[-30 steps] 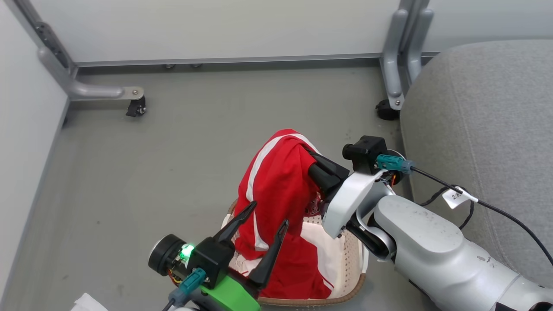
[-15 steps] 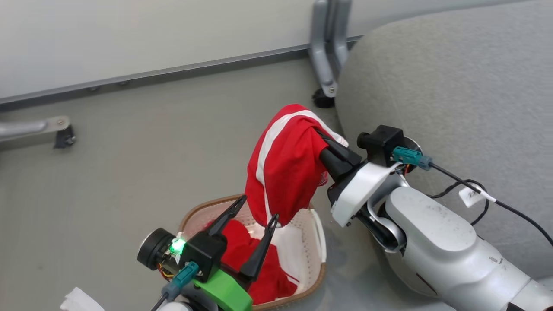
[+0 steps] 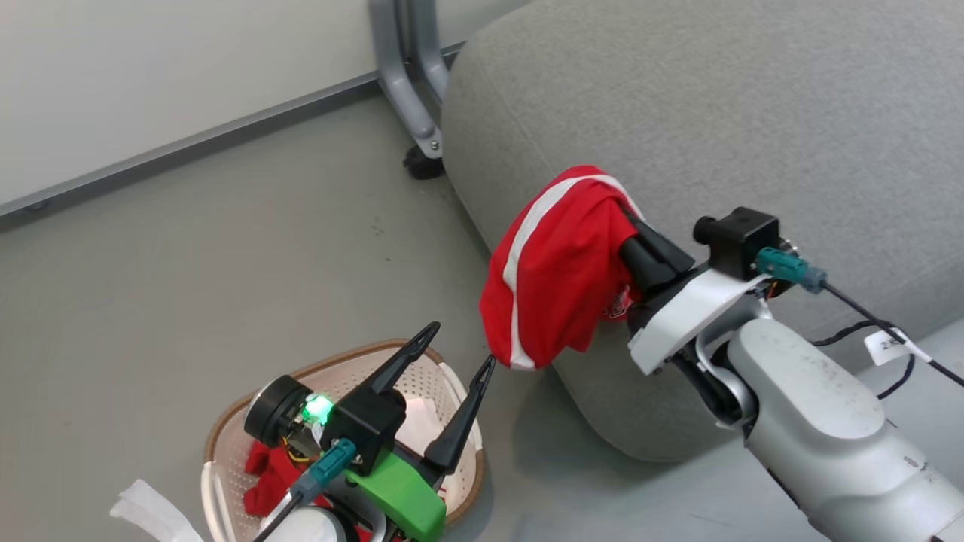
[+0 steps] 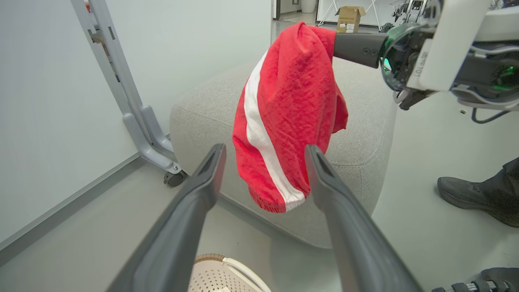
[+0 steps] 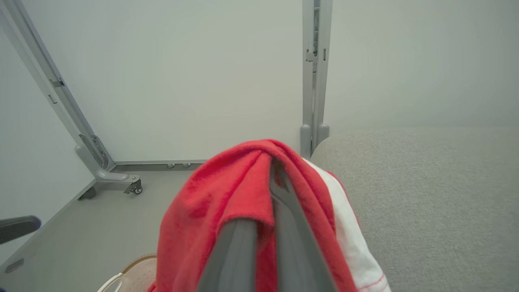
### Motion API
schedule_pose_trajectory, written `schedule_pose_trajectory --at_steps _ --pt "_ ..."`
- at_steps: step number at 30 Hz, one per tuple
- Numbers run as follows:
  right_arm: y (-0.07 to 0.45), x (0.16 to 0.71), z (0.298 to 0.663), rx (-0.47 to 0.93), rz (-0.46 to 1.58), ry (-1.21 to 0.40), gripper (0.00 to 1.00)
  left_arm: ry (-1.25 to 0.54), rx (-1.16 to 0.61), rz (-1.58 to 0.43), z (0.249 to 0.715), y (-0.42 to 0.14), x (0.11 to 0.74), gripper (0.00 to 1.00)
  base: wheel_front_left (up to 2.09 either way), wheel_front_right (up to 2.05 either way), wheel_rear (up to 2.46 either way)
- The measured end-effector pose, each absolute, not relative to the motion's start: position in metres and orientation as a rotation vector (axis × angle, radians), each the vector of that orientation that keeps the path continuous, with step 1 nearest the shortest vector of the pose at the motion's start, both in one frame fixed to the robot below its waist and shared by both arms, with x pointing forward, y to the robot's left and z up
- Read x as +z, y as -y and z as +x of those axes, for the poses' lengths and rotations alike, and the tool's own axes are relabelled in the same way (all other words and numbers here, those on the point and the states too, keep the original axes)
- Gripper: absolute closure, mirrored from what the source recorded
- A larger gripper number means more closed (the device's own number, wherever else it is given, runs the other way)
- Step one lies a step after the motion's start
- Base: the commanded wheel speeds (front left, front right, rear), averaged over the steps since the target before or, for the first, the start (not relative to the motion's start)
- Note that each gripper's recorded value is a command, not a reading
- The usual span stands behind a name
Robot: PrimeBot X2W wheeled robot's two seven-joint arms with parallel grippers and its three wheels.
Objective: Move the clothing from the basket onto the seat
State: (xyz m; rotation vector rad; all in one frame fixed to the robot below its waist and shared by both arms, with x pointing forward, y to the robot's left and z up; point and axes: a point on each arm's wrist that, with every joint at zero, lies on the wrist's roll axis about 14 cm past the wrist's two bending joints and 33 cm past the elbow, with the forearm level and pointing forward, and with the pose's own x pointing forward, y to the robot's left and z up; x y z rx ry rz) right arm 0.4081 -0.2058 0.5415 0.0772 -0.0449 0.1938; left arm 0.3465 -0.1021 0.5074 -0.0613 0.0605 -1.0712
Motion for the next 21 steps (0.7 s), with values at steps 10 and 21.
schedule_pose_trajectory --at_steps 10,21 --pt "0.289 0.543 0.409 -0.045 0.072 0.061 1.00 -0.001 -1.163 -0.085 0.360 0.129 0.518 0.00 0.00 0.00 0.00" --pt "0.381 0.588 0.470 -0.235 -0.032 0.168 1.00 0.096 -1.142 -0.072 0.417 0.126 0.518 0.00 0.00 0.00 0.00"
